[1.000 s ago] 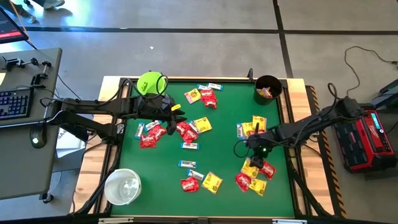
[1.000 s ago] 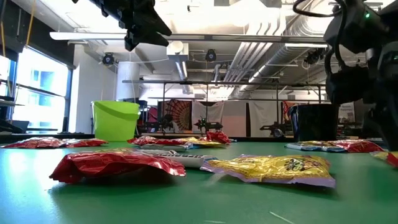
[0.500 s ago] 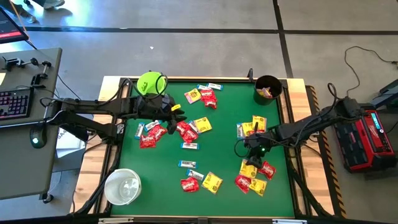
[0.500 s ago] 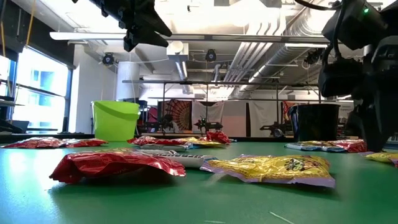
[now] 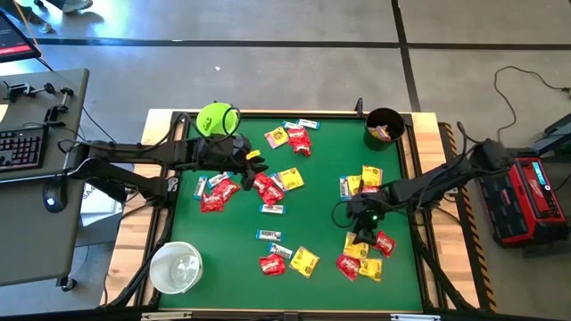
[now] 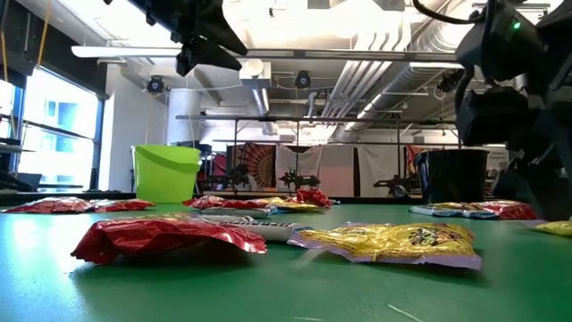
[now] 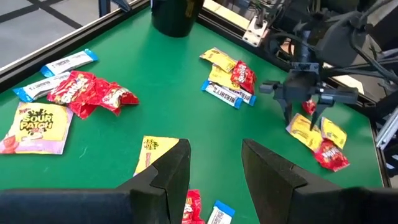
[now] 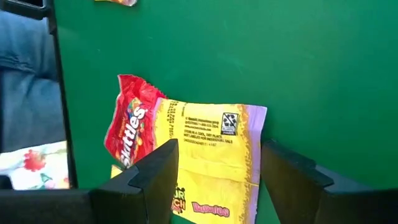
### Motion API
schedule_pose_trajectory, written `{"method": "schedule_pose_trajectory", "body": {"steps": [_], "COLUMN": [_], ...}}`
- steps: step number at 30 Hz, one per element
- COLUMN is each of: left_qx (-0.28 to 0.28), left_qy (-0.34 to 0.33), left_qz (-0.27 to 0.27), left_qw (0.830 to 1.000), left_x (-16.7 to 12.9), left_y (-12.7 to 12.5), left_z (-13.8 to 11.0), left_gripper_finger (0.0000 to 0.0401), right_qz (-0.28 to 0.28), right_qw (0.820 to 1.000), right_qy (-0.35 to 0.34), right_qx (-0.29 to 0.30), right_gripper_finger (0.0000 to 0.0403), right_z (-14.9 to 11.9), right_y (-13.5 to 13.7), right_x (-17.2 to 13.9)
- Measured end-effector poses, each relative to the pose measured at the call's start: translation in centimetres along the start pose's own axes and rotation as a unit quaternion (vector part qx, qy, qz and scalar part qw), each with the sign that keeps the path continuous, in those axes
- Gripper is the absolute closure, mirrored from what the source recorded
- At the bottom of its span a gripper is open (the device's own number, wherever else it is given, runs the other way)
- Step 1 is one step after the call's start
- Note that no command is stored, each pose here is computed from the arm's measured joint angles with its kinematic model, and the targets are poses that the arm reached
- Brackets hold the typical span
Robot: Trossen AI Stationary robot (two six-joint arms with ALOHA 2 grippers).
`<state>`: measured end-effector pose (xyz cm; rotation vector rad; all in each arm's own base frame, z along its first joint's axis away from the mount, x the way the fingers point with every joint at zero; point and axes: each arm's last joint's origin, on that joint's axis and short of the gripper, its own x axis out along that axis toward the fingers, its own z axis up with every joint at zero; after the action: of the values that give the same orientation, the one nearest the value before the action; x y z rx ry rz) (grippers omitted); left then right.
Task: Sort candy by brand, put in halloween buckets
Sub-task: Put the yellow candy into the black bucket
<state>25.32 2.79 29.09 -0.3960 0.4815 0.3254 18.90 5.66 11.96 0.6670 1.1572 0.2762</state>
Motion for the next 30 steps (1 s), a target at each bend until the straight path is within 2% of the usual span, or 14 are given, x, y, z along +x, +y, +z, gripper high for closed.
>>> {"method": "schedule_pose_trajectory", "body": {"steps": [4, 7, 16, 21, 30], "left_qx": [-0.009, -0.014, -0.01, 0.006, 0.022], "left_qy": [0.001, 0.0, -0.003, -0.002, 0.004], "left_qz": [0.006, 0.011, 0.017, 0.015, -0.001], "left_qw": [1.0, 1.0, 1.0, 1.0, 1.0], "left_x": [0.2, 0.2, 0.2, 0.2, 0.1], "left_y": [0.0, 0.1, 0.1, 0.0, -0.9], "left_z": [-0.1, -0.1, -0.1, -0.1, -0.5], "left_gripper_finger": [0.0266, 0.0266, 0.0266, 0.0266, 0.0266], "right_qz": [0.019, 0.019, 0.005, -0.018, -0.061], "right_qw": [1.0, 1.0, 1.0, 0.999, 0.988], "right_qy": [0.007, 0.008, 0.011, -0.008, -0.058], "right_qx": [-0.008, -0.007, 0.0, 0.035, 0.126], "right_gripper_finger": [0.0198, 0.0218, 0.0337, 0.0393, 0.0403], "right_z": [0.2, 0.2, 0.0, 0.1, 0.4], "right_y": [0.0, 0.0, -0.2, -0.4, -0.6], "right_x": [0.5, 0.5, 0.6, 0.6, 0.5]}}
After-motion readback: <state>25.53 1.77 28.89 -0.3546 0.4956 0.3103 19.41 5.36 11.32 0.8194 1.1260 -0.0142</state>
